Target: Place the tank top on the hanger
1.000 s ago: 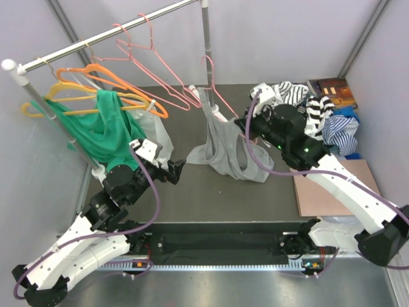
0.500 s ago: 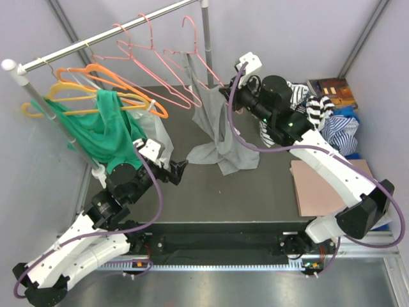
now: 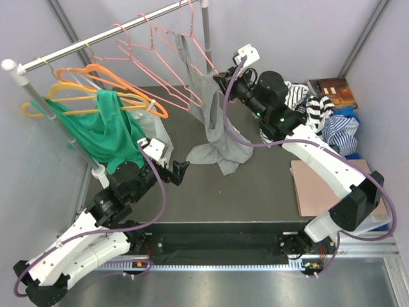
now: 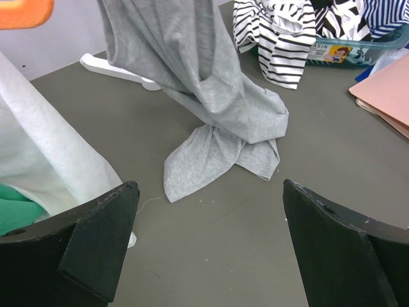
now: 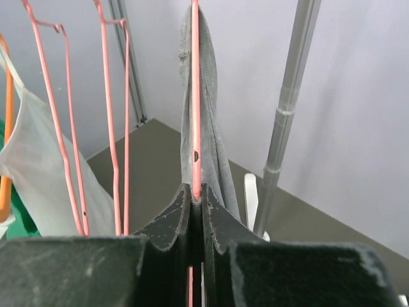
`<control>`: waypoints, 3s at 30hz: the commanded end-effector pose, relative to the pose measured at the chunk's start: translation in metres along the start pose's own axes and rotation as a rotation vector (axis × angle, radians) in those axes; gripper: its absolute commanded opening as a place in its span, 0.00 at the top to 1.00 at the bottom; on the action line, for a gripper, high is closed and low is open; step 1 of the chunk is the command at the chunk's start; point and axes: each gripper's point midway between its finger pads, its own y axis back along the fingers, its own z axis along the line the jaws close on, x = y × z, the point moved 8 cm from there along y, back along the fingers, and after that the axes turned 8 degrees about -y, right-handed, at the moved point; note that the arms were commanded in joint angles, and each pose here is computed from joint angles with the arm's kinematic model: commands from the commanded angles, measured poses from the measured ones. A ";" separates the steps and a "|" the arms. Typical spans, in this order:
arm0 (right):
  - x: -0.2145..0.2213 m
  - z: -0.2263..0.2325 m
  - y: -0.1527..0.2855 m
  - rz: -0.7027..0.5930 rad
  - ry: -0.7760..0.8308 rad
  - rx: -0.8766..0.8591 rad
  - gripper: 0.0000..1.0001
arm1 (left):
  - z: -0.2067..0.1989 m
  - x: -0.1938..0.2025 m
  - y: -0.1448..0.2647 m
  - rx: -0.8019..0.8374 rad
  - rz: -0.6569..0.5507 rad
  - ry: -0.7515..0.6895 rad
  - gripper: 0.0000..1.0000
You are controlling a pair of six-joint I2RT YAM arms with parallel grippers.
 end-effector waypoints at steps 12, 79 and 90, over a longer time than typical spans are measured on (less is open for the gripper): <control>-0.040 0.001 -0.066 -0.140 -0.070 -0.049 1.00 | -0.003 0.000 -0.001 0.037 -0.011 -0.012 0.01; 0.107 -0.052 0.243 0.143 -0.181 0.474 0.00 | 0.043 0.007 0.072 -0.444 -0.075 0.266 0.01; 0.144 -0.055 0.265 0.189 -0.245 0.546 0.00 | 0.047 0.006 0.069 -0.500 -0.056 0.264 0.01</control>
